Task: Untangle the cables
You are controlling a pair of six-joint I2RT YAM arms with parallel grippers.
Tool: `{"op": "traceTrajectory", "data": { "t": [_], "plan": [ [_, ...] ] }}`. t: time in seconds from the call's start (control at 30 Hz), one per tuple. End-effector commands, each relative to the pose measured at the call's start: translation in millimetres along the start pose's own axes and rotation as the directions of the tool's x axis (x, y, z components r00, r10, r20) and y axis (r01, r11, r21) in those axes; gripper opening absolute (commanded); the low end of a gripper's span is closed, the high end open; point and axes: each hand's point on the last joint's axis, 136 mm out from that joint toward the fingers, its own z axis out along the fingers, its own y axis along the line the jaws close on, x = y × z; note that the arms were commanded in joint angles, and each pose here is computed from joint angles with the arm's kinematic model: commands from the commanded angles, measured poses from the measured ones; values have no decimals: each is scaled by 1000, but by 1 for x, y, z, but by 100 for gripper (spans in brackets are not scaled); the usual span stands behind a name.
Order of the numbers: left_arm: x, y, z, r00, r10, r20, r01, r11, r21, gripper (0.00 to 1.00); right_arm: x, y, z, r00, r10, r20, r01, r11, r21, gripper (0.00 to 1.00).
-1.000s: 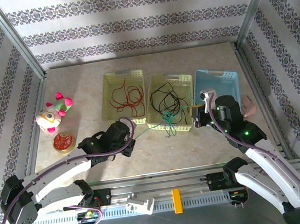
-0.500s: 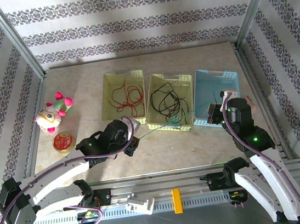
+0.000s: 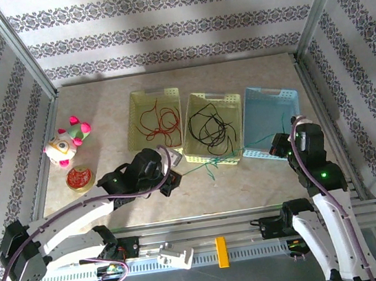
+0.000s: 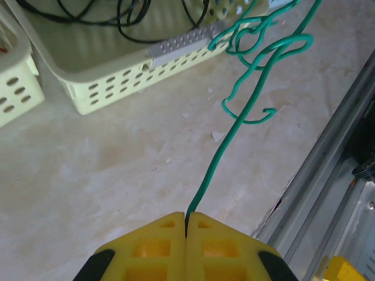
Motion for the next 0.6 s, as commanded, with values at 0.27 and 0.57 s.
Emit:
{"op": "traceTrajectory", "data": {
  "t": [0.27,0.57],
  "plan": [
    [72,36,12,944,-10,-329,-40,989,-146,0,38,72,8,975,-199,-101,160,938,-309,0],
    [59,39,22,946,25,-322,-80,984,-158,38,85,107,16,882,-454,-125,398,860,-318,0]
  ]
}}
